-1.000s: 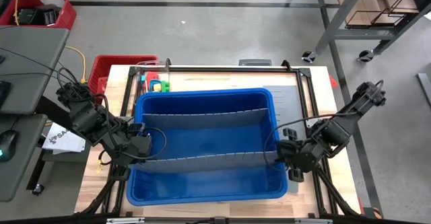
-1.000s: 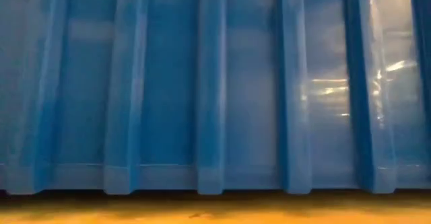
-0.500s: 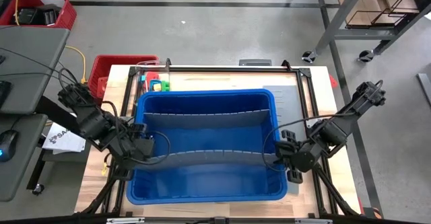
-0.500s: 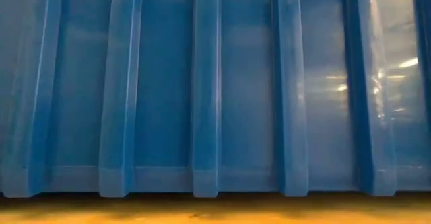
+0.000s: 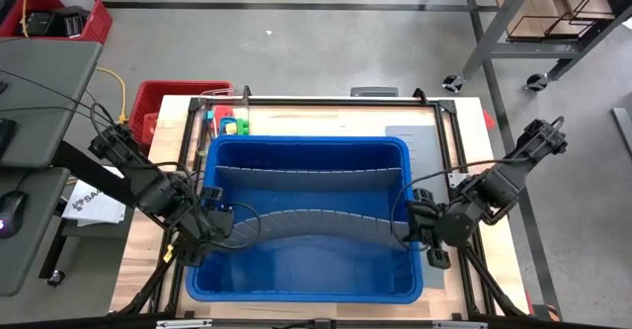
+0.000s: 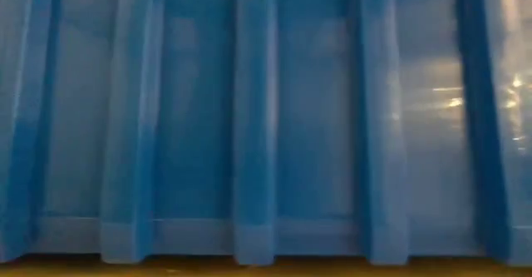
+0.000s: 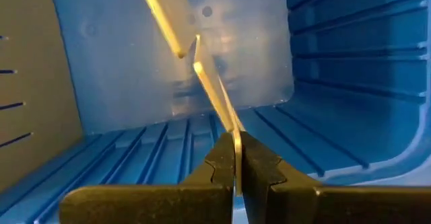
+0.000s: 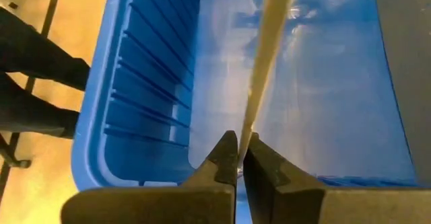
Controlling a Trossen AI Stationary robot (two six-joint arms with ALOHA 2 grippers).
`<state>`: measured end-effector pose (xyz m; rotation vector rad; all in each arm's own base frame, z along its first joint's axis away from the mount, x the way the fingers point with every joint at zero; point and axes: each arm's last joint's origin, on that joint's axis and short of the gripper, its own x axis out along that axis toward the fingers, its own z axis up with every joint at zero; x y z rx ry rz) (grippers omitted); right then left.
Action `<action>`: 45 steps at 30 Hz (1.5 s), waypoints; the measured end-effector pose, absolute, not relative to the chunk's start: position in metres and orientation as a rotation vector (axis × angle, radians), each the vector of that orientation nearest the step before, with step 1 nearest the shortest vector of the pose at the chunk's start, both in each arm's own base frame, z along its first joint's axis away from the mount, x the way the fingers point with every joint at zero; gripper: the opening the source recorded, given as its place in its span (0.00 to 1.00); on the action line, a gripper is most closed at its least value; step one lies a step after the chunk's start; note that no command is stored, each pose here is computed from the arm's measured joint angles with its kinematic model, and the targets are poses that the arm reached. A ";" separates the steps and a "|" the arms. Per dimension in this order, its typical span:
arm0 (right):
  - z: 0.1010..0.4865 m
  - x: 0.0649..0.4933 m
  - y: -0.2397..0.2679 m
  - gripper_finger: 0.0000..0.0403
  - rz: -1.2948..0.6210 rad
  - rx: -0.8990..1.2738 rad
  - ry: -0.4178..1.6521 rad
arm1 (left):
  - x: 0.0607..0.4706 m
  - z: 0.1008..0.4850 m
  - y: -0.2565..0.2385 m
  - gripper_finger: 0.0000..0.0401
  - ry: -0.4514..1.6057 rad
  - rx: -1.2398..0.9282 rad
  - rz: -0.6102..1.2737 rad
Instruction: Sort blocks
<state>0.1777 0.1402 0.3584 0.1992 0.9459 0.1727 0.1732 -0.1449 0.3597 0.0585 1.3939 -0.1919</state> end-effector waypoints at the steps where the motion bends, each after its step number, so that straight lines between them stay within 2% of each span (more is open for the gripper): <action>1: 0.358 0.177 0.139 0.00 0.168 0.205 0.960 | 0.173 0.359 -0.145 0.00 1.396 0.063 -0.189; 10: 0.343 0.186 0.149 0.00 0.150 0.145 1.057 | 0.171 0.363 -0.143 0.00 1.377 0.037 -0.191; 16: 0.328 0.193 0.157 0.00 0.147 0.115 1.155 | 0.167 0.384 -0.139 0.00 1.296 0.026 -0.230; 26: 0.327 0.196 0.160 0.01 0.078 0.215 1.177 | 0.164 0.387 -0.136 0.00 1.284 0.058 -0.241; 29: 0.330 0.195 0.160 0.06 0.091 0.237 1.190 | 0.164 0.387 -0.136 0.00 1.282 0.060 -0.240; 34: 0.331 0.196 0.161 0.25 0.091 0.282 1.193 | 0.164 0.387 -0.136 0.00 1.282 0.060 -0.240; 38: 0.340 0.195 0.162 0.37 0.223 0.296 1.245 | 0.164 0.387 -0.136 0.00 1.283 0.061 -0.239; 42: 0.359 0.187 0.157 0.40 0.240 0.301 1.303 | 0.164 0.387 -0.136 0.00 1.283 0.067 -0.243; 45: 0.378 0.180 0.149 0.37 0.175 0.266 1.291 | 0.164 0.387 -0.136 0.00 1.283 0.068 -0.243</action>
